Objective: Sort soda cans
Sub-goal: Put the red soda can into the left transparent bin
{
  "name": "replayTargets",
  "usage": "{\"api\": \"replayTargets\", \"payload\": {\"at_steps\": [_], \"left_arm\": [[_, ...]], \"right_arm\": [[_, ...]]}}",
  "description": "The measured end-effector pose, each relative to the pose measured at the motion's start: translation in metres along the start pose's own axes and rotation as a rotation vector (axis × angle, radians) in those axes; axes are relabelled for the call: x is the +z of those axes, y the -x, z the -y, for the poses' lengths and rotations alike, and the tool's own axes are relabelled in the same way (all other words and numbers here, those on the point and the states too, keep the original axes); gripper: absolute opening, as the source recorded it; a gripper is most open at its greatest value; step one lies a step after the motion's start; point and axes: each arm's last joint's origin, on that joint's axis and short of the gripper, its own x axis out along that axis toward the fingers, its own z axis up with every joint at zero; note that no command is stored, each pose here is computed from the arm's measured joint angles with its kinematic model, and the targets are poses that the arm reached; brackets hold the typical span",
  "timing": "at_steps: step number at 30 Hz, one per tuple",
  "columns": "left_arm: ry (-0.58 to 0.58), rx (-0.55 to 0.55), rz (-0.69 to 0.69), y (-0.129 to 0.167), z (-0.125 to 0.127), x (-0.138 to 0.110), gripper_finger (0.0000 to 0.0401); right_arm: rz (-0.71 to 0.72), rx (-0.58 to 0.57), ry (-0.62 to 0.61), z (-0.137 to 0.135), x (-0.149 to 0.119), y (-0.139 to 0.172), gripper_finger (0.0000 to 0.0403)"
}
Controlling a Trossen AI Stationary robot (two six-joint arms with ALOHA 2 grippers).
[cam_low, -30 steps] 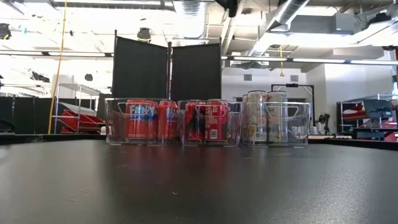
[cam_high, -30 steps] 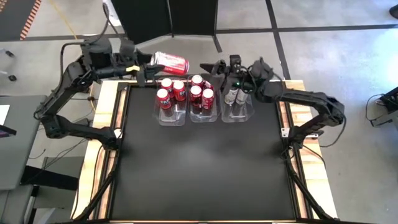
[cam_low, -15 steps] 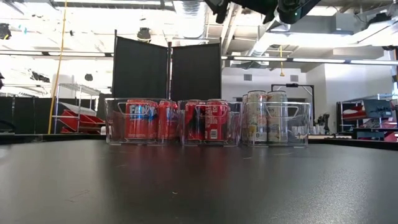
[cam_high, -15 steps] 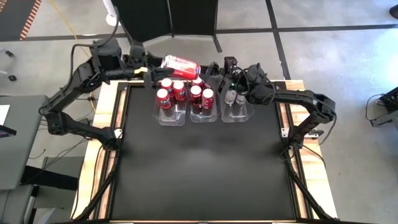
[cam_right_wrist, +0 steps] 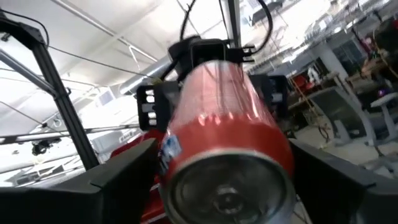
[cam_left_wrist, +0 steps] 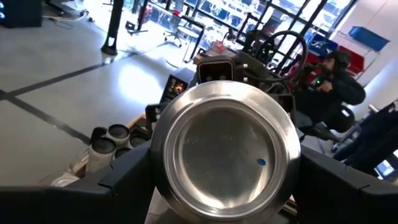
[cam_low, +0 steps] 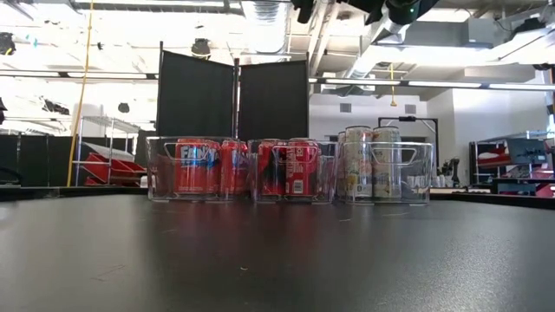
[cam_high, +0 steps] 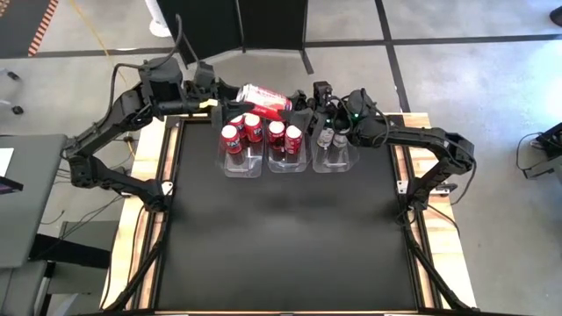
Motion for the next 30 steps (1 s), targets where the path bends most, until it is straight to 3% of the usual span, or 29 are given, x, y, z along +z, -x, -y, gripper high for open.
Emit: {"api": "replayTargets", "payload": {"at_steps": [5, 10, 14, 19, 25, 30], "left_arm": [[-0.004, 0.010, 0.008, 0.000, 0.000, 0.001, 0.0301], [-0.014, 0.034, 0.000, 0.000, -0.001, -0.001, 0.0301], [-0.028, 0.106, -0.125, 0.008, -0.009, -0.011, 0.0315], [-0.043, 0.320, -0.309, 0.018, -0.028, -0.028, 0.0386], [-0.097, 0.533, -0.481, 0.032, -0.036, -0.044, 0.0372], [-0.109, 0.557, -0.499, 0.032, -0.037, -0.045, 0.0372]], "right_arm": [[-0.011, 0.003, -0.012, 0.000, -0.001, 0.000, 0.0298], [-0.017, 0.006, -0.020, 0.000, -0.001, 0.000, 0.0290], [-0.112, -0.027, -0.012, 0.001, 0.000, -0.004, 0.0288], [-0.301, -0.248, 0.040, 0.002, 0.016, -0.011, 0.0287], [-0.510, -0.456, 0.210, 0.002, 0.046, -0.018, 0.0286], [-0.677, -0.609, 0.235, 0.035, 0.040, -0.030, 0.0286]]}}
